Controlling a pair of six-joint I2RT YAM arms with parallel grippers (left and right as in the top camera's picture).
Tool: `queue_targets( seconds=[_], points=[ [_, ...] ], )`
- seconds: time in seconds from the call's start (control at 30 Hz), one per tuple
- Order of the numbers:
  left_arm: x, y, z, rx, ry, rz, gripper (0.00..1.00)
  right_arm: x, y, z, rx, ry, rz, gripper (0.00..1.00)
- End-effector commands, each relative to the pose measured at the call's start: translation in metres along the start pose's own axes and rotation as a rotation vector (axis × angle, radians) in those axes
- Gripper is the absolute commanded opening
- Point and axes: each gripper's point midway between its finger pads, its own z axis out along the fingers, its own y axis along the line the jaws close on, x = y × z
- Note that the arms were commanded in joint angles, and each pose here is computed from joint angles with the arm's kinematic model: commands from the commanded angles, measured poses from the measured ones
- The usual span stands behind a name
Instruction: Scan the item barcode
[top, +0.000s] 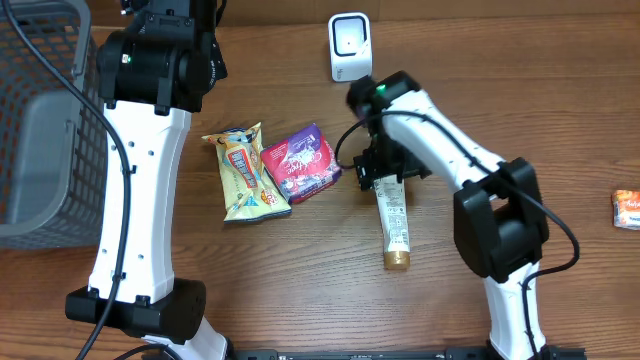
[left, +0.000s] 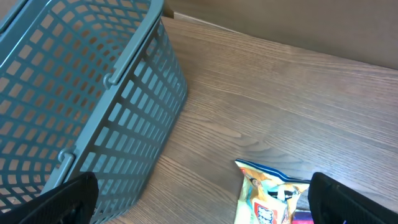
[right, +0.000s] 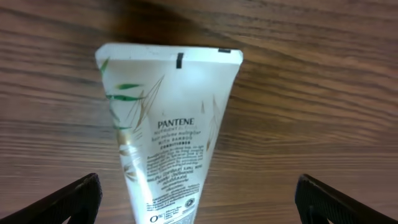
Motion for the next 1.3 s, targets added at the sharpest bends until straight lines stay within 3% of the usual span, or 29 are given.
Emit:
queue_targets(
  seconds=[0.0, 0.27, 0.73, 0.9, 1.1, 1.27],
  points=[
    [-0.004, 0.004, 0.002, -0.019, -0.01, -0.026, 1.0, -0.003, -0.007, -0.009, 0.142, -0.076, -0.029, 1.0],
    [-0.004, 0.004, 0.002, -0.019, -0.01, -0.026, 1.0, 0.002, -0.009, 0.023, 0.276, -0.095, 0.009, 1.0],
    [-0.004, 0.004, 0.002, -0.019, -0.01, -0.026, 1.0, -0.014, 0.004, 0.051, 0.277, -0.117, 0.063, 0.81],
    [-0.004, 0.004, 0.002, -0.02, -0.01, -0.026, 1.0, -0.009, 0.004, 0.065, 0.301, -0.073, 0.064, 0.63],
    [-0.004, 0.004, 0.002, -0.019, -0.01, -0.026, 1.0, -0.002, 0.017, 0.065, 0.269, -0.057, 0.049, 0.23],
    [-0.004, 0.004, 0.002, -0.019, -0.01, -0.026, 1.0, 0.007, 0.039, 0.061, 0.148, 0.006, 0.051, 0.06]
  ],
)
